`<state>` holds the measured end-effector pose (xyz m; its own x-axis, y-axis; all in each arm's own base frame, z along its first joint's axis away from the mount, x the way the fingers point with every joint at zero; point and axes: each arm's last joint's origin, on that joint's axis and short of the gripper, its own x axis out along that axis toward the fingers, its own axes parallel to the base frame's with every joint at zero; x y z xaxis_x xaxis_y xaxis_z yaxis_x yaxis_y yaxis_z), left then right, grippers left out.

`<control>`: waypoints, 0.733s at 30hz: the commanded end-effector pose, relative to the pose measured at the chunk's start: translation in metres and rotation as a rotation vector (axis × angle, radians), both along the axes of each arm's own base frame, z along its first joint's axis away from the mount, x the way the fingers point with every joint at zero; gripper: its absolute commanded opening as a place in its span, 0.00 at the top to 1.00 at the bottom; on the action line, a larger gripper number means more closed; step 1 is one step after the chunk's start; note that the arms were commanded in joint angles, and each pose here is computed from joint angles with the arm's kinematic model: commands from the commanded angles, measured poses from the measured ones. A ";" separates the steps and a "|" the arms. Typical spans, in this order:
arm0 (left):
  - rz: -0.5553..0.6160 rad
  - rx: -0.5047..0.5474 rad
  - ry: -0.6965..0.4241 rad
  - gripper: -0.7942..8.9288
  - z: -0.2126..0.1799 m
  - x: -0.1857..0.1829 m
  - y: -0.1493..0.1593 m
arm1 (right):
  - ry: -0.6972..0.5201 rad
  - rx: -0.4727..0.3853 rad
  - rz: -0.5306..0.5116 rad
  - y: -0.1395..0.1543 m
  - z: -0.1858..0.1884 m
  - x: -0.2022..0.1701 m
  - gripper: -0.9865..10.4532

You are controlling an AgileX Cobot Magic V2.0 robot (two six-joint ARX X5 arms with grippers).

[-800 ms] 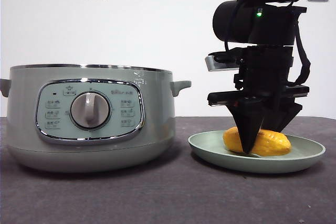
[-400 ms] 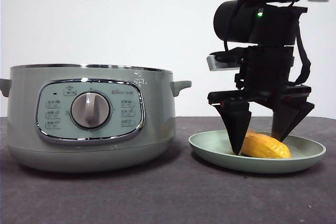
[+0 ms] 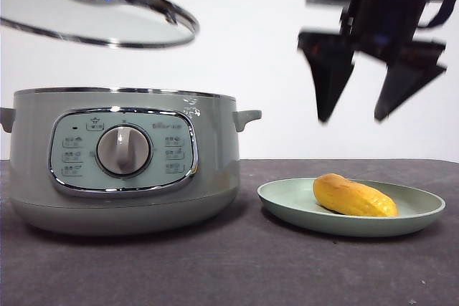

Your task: Take the corn out from the steamer,put the corn on the plate,close the lid

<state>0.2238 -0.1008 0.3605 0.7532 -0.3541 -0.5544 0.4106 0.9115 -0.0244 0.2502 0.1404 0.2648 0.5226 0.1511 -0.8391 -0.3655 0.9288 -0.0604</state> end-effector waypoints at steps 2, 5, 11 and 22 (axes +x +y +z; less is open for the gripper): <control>-0.023 -0.028 -0.015 0.93 -0.005 0.015 -0.012 | -0.046 0.031 -0.024 -0.010 0.016 -0.010 0.56; -0.031 -0.017 0.018 0.93 -0.017 0.027 -0.021 | -0.071 0.040 -0.049 -0.022 0.028 -0.018 0.56; -0.039 0.003 0.080 0.93 -0.038 0.044 -0.033 | -0.052 0.022 -0.112 -0.043 0.033 -0.021 0.56; -0.038 0.051 0.170 0.86 -0.052 0.045 -0.035 | -0.047 0.020 -0.124 -0.046 0.033 -0.020 0.56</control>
<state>0.2690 -0.1346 0.3073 0.6353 -0.3477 -0.6895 0.4393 0.8971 -0.0476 0.2295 0.0940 0.3003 0.5806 0.1028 -0.8076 -0.2472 0.9674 -0.0546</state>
